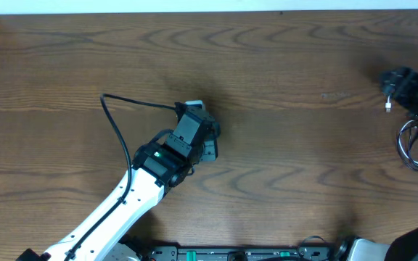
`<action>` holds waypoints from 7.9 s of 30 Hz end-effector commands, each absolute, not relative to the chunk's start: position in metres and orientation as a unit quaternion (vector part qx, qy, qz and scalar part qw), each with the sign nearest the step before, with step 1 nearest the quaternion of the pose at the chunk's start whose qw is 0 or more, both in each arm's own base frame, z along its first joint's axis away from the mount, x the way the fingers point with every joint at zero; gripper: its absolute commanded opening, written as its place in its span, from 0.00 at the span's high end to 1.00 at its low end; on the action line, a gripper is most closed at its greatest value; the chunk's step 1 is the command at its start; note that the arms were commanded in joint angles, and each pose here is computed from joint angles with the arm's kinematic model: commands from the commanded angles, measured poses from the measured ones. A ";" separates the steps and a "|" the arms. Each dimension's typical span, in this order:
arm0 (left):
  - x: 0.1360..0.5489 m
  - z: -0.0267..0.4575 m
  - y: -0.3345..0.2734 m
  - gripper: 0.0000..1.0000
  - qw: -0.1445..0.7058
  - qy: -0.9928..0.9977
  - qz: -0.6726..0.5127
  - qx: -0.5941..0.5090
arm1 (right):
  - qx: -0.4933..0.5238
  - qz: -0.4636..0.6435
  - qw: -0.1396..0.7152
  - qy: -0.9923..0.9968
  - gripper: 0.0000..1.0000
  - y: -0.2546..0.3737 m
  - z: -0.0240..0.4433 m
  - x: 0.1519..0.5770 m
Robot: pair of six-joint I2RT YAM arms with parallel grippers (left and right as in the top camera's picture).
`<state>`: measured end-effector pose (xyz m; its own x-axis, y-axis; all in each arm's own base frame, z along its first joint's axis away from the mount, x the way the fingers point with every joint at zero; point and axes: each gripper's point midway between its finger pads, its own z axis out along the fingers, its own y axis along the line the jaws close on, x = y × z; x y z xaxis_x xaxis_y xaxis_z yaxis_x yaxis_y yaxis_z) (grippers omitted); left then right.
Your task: Untangle cables
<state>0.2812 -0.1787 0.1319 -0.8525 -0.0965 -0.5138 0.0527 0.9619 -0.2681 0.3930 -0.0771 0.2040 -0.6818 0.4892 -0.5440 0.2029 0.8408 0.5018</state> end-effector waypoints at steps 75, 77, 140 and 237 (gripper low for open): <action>0.171 0.204 -0.053 0.02 0.411 0.900 -0.145 0.018 | 0.001 0.077 0.385 0.920 0.01 0.035 0.200 0.217; 0.171 0.204 -0.053 0.02 0.411 0.900 -0.145 0.018 | 0.001 0.076 0.380 0.922 0.01 0.035 0.198 0.215; 0.171 0.204 -0.053 0.02 0.411 0.900 -0.145 0.018 | 0.022 0.033 0.680 0.732 0.01 0.008 0.157 0.246; 0.242 0.138 -0.035 0.02 0.644 0.758 -0.107 -0.011 | 0.022 0.033 0.680 0.732 0.01 0.008 0.157 0.246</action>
